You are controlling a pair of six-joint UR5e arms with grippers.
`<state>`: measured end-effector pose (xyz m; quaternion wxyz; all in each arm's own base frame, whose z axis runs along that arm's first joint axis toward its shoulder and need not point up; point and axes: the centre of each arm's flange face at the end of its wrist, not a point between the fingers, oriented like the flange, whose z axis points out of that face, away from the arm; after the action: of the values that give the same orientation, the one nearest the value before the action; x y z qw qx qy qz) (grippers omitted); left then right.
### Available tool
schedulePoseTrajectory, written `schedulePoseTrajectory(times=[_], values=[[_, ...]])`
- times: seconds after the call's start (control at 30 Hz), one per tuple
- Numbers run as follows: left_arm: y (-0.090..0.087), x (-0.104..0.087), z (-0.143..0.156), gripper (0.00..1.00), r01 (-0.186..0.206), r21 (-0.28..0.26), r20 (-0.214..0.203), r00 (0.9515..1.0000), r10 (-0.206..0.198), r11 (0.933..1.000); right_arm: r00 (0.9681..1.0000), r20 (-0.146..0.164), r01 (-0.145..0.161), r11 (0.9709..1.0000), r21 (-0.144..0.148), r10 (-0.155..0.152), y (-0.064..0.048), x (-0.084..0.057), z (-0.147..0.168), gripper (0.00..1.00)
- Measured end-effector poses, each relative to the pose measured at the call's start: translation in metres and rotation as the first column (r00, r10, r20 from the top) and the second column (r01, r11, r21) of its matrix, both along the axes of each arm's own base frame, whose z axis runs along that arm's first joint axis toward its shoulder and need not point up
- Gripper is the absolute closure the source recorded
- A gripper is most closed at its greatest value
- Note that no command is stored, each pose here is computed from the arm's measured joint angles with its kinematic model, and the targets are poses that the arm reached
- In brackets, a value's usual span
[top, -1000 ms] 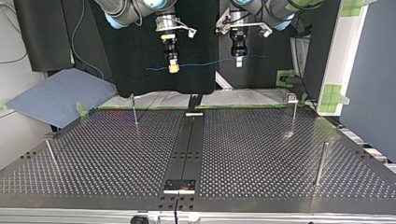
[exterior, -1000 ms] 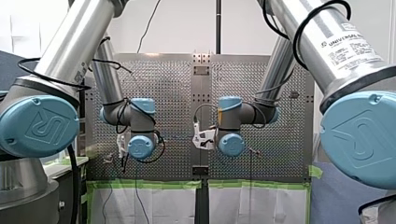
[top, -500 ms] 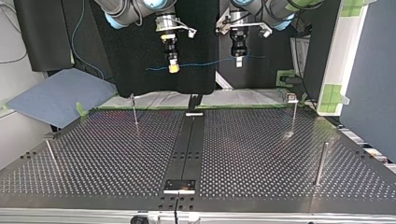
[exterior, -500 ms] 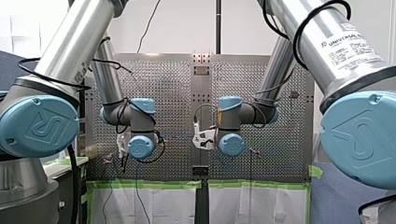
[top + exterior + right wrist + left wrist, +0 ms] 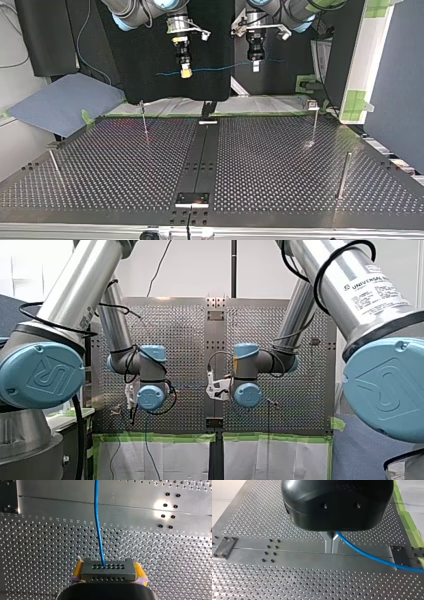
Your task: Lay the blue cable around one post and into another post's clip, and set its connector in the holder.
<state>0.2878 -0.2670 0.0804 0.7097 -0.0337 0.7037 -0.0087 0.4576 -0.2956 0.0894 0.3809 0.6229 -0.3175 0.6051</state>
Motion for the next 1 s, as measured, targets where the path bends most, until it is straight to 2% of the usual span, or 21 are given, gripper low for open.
schedulePoseTrajectory(times=[0.77, 1.0], values=[[0.000, 0.000, 0.000, 1.00, 0.000, 0.000, 0.000, 1.0000, 0.000, 1.0000, 1.0000, 0.000, 0.000, 1.0000, 0.000, 0.000, 0.000, 0.000, 0.000, 1.00], [-0.003, -0.001, -0.010, 1.00, 0.018, 0.004, -0.004, 0.9998, -0.018, 0.9998, 1.0000, -0.001, 0.000, 1.0000, -0.001, 0.000, 0.000, 0.000, 0.000, 1.00]])
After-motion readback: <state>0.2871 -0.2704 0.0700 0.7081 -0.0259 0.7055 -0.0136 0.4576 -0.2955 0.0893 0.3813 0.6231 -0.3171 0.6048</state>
